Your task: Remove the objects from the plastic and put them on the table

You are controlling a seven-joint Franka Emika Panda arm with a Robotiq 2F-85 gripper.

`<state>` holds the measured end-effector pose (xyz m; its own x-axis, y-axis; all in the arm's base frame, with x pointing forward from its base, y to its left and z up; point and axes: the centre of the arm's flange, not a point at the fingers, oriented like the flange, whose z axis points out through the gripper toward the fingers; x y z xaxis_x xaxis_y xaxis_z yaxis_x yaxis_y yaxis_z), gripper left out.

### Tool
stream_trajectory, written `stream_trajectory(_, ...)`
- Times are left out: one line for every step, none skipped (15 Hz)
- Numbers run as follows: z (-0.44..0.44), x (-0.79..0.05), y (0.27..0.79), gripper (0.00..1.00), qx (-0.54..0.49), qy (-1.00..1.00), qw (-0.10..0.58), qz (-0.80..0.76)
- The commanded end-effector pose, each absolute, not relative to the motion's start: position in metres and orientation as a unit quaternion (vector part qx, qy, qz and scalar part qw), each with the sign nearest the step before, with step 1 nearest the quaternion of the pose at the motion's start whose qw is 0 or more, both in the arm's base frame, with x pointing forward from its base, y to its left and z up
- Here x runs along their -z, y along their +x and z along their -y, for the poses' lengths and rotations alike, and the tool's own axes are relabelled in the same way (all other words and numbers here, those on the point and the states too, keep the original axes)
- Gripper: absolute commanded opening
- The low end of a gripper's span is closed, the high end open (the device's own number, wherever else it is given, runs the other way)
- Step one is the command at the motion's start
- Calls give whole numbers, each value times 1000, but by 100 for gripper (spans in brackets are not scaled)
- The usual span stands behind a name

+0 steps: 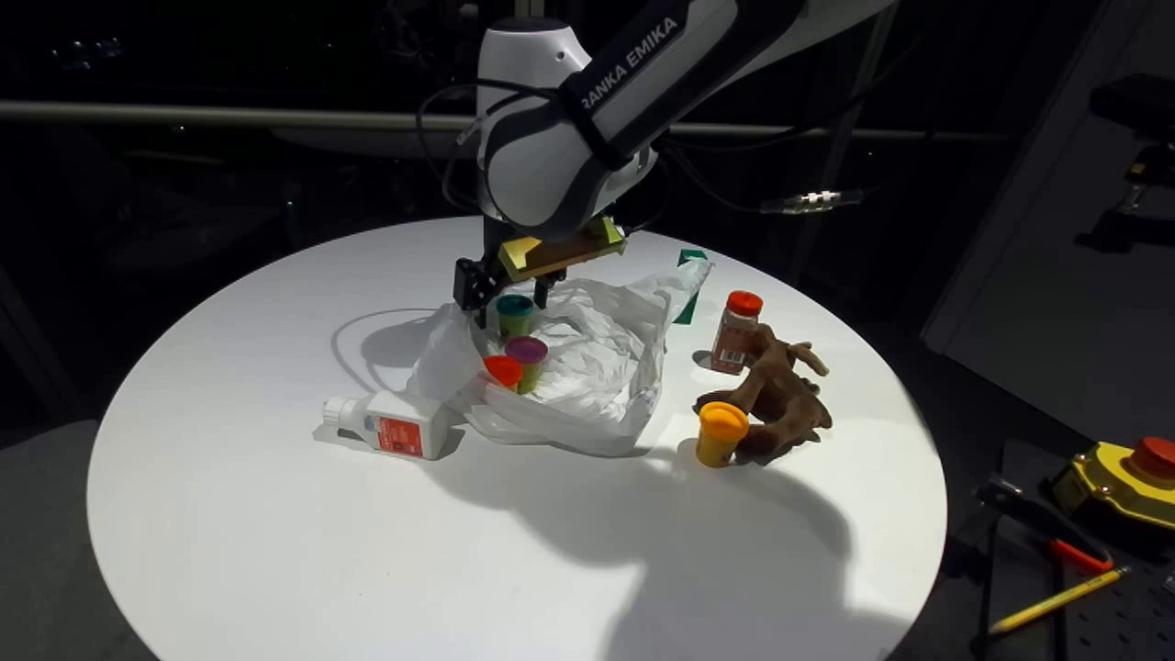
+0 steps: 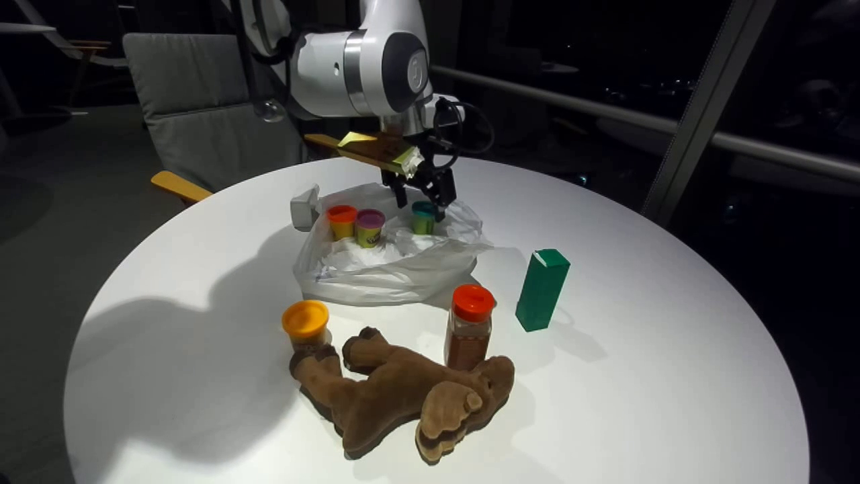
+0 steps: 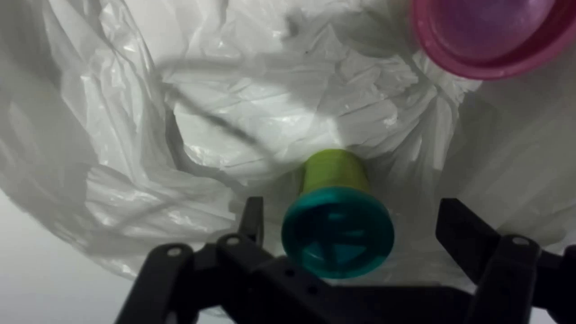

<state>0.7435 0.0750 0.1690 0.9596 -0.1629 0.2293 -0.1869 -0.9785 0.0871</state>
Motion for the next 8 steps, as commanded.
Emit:
stream_trajectory(-72,-172,761,68,-116,988,52,93)
stream_trajectory(-72,-172,761,58,-116,988,52,92)
stream_trajectory(-72,-172,760,51,-115,988,53,92)
stream_trajectory(-72,-173,760,44,-115,988,53,92)
stream_trajectory(-72,-173,758,35,-115,987,55,93)
stream_trajectory(-72,-174,757,29,-116,987,57,94)
stream_trajectory(-72,-175,755,27,-117,987,59,95)
stream_trajectory(-73,-177,753,26,-118,986,61,99)
